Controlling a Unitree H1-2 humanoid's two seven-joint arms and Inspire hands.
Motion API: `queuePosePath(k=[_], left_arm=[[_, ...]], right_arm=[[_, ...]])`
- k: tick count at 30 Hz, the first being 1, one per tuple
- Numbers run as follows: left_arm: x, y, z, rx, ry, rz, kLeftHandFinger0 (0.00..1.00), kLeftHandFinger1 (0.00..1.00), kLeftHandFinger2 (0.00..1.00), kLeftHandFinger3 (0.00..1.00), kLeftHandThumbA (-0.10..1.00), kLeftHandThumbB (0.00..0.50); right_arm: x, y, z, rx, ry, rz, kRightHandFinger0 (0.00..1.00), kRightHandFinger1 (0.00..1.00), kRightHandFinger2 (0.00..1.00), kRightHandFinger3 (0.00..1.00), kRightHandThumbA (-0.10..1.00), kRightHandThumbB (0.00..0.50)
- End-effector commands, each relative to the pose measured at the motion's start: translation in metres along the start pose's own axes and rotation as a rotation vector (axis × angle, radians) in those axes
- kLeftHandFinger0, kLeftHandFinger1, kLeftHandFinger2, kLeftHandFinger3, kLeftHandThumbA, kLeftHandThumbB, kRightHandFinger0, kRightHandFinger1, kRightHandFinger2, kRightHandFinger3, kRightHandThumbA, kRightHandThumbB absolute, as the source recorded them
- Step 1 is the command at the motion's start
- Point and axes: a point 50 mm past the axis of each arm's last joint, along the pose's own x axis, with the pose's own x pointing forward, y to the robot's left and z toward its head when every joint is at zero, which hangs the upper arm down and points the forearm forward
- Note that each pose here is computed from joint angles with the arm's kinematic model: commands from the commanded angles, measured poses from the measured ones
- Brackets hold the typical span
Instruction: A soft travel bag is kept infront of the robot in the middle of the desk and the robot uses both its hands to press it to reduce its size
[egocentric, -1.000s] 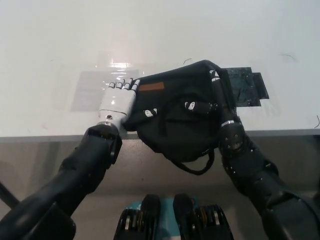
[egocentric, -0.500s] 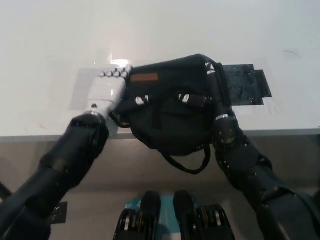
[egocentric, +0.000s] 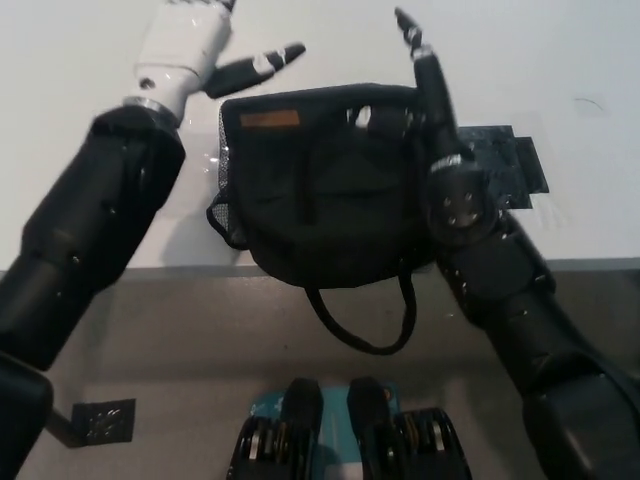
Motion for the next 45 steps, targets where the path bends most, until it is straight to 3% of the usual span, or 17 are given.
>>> queuePosePath(k=[1,7,9,12,18,21,23,26,29,31,34,35,36,37,39,42,45], left_arm=[[0.017,0.051,0.004,-0.004,-0.051,0.091,1.00,1.00,1.00,1.00,1.00,0.182],[0.015,0.065,0.006,-0.058,-0.057,0.108,1.00,1.00,1.00,1.00,1.00,0.212],[-0.006,0.056,0.012,-0.167,-0.057,0.087,1.00,1.00,1.00,1.00,1.00,0.224],[-0.017,0.061,0.018,-0.253,-0.081,0.083,1.00,1.00,1.00,1.00,1.00,0.223],[-0.048,0.080,0.048,-0.512,-0.141,0.077,1.00,1.00,1.00,1.00,1.00,0.215],[-0.077,0.083,0.070,-0.661,-0.174,0.054,1.00,1.00,1.00,1.00,1.00,0.226],[-0.098,0.080,0.082,-0.726,-0.225,0.056,1.00,1.00,1.00,1.00,1.00,0.180],[-0.130,0.067,0.090,-0.844,-0.246,0.090,1.00,1.00,1.00,1.00,1.00,0.190],[-0.171,0.044,0.105,-0.906,-0.225,0.073,1.00,1.00,1.00,1.00,1.00,0.214],[-0.205,0.027,0.114,-0.944,-0.215,0.064,1.00,1.00,1.00,1.00,1.00,0.216],[-0.242,0.015,0.120,-1.023,-0.171,0.077,1.00,1.00,1.00,1.00,1.00,0.231],[-0.266,0.008,0.126,-1.118,-0.106,0.080,1.00,1.00,1.00,1.00,1.00,0.259],[-0.271,0.007,0.127,-1.138,-0.093,0.081,1.00,1.00,1.00,1.00,1.00,0.259],[-0.277,0.008,0.125,-1.150,-0.087,0.092,1.00,1.00,1.00,1.00,1.00,0.242],[-0.304,0.008,0.121,-1.176,-0.069,0.109,1.00,1.00,1.00,1.00,1.00,0.214],[-0.347,0.004,0.111,-1.203,-0.024,0.110,1.00,1.00,1.00,1.00,1.00,0.197],[-0.369,-0.002,0.094,-1.160,0.028,0.100,1.00,1.00,1.00,1.00,1.00,0.215]], right_arm=[[0.026,-0.017,0.071,0.000,-0.139,0.008,1.00,1.00,1.00,1.00,1.00,0.189],[0.019,-0.046,0.092,-0.009,-0.168,0.033,1.00,1.00,1.00,1.00,1.00,0.198],[0.002,-0.062,0.090,0.004,-0.140,0.078,1.00,1.00,1.00,1.00,1.00,0.196],[-0.003,-0.082,0.099,-0.034,-0.112,0.147,1.00,1.00,1.00,1.00,1.00,0.233],[-0.035,-0.112,0.108,-0.106,-0.107,0.228,1.00,1.00,1.00,1.00,1.00,0.170],[-0.067,-0.115,0.110,-0.111,-0.093,0.300,1.00,1.00,1.00,1.00,1.00,0.180],[-0.091,-0.115,0.109,-0.095,-0.104,0.369,1.00,1.00,1.00,1.00,0.94,0.124],[-0.114,-0.109,0.097,-0.069,-0.090,0.462,1.00,1.00,1.00,1.00,0.85,0.113],[-0.141,-0.103,0.080,-0.035,-0.048,0.597,1.00,1.00,1.00,1.00,0.71,0.141],[-0.170,-0.100,0.068,-0.009,-0.020,0.636,1.00,1.00,1.00,1.00,0.72,0.215],[-0.200,-0.095,0.057,0.089,-0.020,0.649,1.00,1.00,1.00,1.00,0.76,0.239],[-0.221,-0.097,0.050,0.125,-0.020,0.658,1.00,1.00,1.00,1.00,0.73,0.278],[-0.227,-0.098,0.050,0.127,-0.023,0.653,1.00,1.00,1.00,1.00,0.74,0.297],[-0.234,-0.100,0.054,0.127,-0.058,0.622,1.00,1.00,1.00,1.00,0.83,0.294],[-0.262,-0.105,0.060,0.251,-0.160,0.513,1.00,1.00,1.00,1.00,0.99,0.222],[-0.319,-0.101,0.067,0.429,-0.246,0.362,1.00,1.00,1.00,1.00,1.00,0.214],[-0.343,-0.098,0.061,0.339,-0.288,0.239,1.00,1.00,1.00,1.00,1.00,0.207]])
